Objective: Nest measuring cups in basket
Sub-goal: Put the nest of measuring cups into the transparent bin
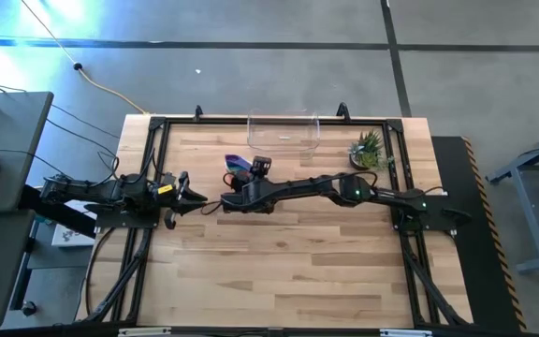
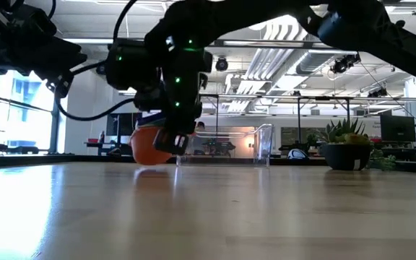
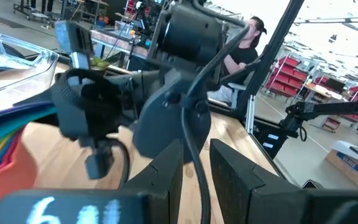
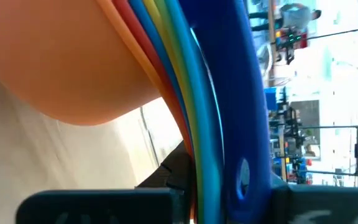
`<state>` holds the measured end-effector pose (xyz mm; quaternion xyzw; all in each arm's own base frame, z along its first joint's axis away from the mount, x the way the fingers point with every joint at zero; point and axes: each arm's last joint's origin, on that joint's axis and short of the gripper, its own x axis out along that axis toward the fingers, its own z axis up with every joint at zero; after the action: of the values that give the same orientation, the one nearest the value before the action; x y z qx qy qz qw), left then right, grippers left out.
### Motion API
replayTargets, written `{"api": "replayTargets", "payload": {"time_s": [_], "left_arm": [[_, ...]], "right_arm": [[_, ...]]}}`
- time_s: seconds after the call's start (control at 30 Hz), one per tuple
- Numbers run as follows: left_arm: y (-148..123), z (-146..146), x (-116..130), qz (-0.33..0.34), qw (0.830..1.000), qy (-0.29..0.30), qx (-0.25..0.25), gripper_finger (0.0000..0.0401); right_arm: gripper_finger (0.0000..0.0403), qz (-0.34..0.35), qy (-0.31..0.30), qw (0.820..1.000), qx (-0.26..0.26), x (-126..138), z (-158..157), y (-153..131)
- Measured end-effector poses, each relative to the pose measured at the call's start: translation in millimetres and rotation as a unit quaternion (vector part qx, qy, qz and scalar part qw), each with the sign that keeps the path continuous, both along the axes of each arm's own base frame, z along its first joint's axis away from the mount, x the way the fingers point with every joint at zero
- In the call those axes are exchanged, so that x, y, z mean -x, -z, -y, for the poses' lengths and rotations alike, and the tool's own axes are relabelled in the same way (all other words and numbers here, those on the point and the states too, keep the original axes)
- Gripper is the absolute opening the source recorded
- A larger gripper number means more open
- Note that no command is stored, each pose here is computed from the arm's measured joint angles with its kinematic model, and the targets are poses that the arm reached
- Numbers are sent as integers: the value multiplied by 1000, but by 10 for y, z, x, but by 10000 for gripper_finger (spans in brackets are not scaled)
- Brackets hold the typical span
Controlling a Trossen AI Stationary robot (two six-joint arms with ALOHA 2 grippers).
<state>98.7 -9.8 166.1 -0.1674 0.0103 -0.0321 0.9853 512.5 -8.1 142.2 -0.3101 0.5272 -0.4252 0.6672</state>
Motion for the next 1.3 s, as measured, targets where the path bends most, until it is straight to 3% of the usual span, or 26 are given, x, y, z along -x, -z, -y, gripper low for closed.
{"api": "replayTargets", "payload": {"time_s": [0.27,1.3], "left_arm": [[0,0,0,0,1000,0,0,71],[0,0,0,0,1000,0,0,71]], "right_arm": [[31,33,10,999,22,-59,11,107],[53,17,-2,1000,20,-58,-92,308]]}}
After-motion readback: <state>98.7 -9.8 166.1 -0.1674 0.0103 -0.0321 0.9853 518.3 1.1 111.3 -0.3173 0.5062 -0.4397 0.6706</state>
